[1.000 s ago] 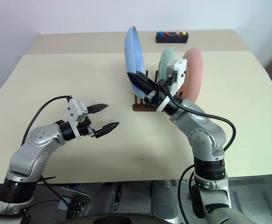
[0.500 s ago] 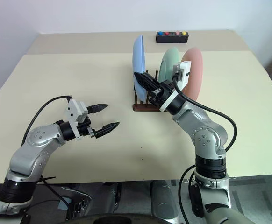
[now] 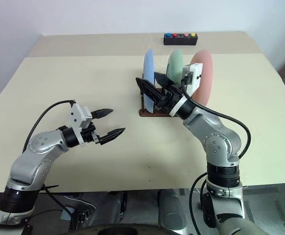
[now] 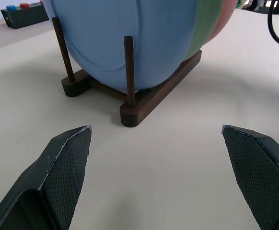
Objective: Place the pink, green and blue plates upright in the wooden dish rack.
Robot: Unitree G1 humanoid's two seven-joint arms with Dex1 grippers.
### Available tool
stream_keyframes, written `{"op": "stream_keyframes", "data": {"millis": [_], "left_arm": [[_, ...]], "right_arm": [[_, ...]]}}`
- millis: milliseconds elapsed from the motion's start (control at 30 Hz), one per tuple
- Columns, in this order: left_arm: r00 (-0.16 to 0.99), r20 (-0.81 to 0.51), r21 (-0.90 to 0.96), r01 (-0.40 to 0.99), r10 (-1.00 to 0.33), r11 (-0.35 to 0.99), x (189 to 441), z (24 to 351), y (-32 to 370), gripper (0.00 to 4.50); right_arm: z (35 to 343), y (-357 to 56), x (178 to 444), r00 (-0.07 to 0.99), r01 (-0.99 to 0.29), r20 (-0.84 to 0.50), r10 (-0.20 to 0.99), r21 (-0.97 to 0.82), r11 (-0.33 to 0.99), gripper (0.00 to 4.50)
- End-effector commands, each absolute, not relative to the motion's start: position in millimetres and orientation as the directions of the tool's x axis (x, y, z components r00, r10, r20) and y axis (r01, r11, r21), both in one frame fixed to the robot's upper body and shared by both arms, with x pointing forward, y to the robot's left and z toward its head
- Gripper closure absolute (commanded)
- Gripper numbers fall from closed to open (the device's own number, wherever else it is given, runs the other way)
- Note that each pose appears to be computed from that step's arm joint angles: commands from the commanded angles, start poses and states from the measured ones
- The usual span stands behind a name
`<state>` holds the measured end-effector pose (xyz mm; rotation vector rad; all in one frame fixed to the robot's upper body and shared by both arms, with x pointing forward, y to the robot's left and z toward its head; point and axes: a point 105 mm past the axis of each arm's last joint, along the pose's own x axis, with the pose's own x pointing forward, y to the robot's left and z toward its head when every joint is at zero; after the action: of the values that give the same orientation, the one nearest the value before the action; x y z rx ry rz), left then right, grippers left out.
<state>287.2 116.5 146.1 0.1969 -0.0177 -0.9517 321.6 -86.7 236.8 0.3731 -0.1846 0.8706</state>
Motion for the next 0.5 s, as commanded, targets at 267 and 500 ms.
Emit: {"op": "stream_keyframes", "data": {"millis": [267, 500], "left_arm": [[0.57, -0.018, 0.208, 0.806, -0.822, 0.554, 289, 161, 112, 0.0], [0.577, -0.017, 0.214, 0.8, -0.817, 0.56, 293, 161, 114, 0.0]], "right_arm": [[286, -86, 295, 0.541, -0.807, 0.371, 0.755, -0.025, 0.59, 0.14], [305, -104, 275, 0.505, -0.799, 0.388, 0.771, -0.129, 0.588, 0.14]]}}
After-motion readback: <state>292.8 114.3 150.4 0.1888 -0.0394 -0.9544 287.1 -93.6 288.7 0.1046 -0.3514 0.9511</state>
